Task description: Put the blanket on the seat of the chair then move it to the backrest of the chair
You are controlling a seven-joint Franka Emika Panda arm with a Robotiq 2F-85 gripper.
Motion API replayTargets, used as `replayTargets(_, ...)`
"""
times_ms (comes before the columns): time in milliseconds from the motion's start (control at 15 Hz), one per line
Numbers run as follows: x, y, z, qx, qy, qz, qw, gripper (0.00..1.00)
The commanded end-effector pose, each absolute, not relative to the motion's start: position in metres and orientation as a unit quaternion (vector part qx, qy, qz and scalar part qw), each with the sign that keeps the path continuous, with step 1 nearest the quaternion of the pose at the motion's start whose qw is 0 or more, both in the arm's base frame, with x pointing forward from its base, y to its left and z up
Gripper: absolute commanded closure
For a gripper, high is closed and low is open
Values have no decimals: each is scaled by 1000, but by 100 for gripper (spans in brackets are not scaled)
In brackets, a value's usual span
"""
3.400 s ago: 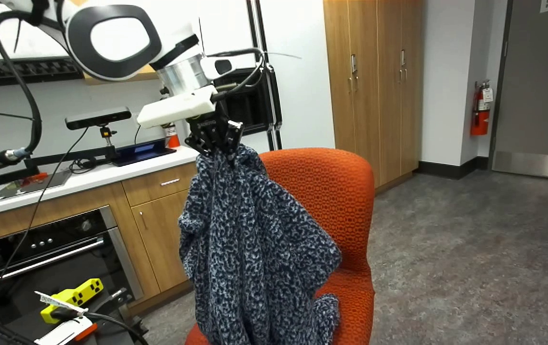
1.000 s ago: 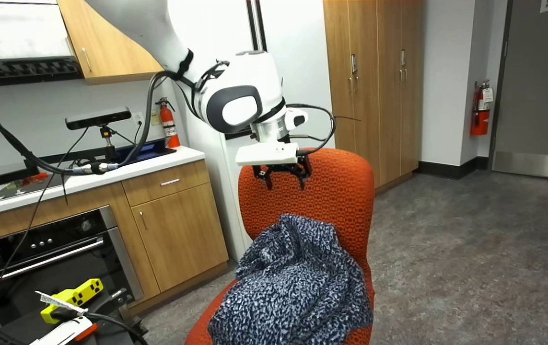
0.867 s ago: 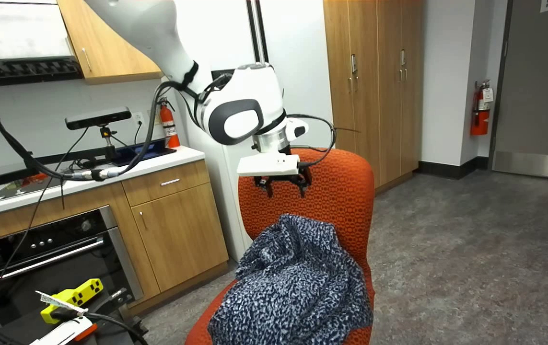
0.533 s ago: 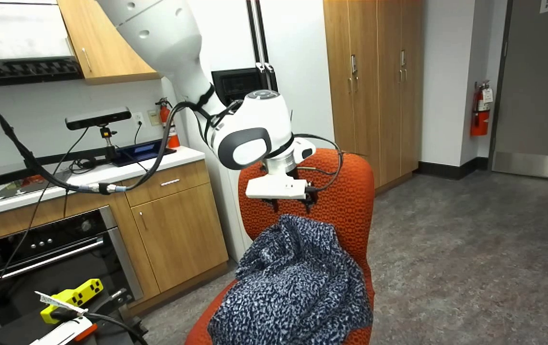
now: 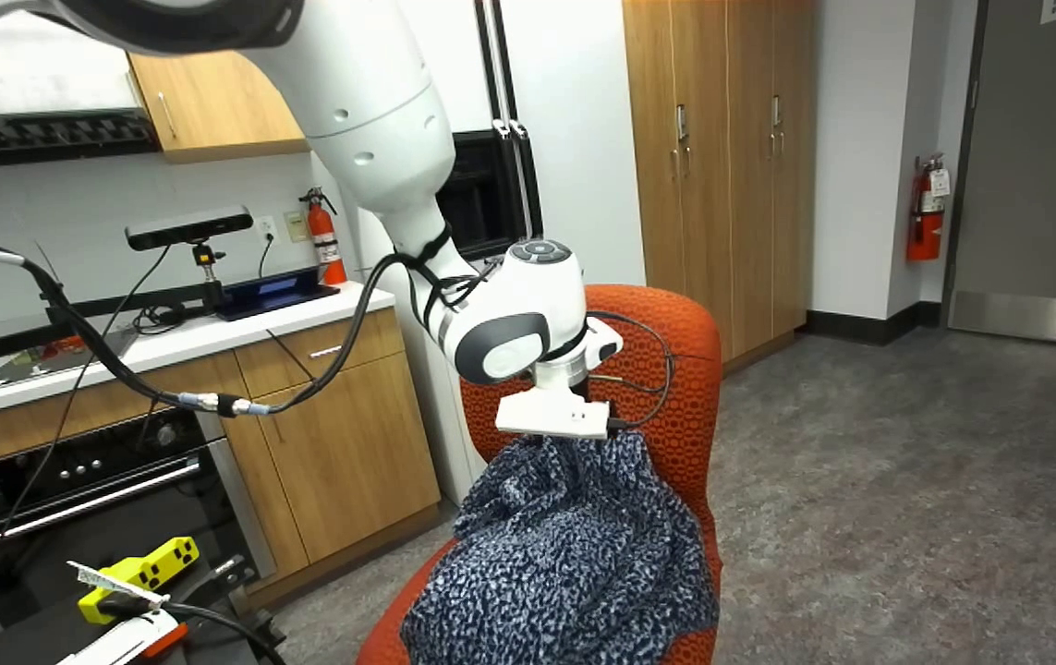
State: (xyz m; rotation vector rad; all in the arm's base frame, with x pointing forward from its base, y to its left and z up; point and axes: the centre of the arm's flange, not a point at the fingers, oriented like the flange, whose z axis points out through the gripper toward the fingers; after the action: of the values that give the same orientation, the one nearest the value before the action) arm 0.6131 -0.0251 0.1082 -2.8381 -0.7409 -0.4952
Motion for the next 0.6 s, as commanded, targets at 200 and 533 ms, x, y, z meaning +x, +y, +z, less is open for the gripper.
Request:
replayTargets(200, 652, -10, 74, -936, -295, -172, 82, 0)
replayTargets(533, 690, 8, 73, -922, -328, -192, 70, 0)
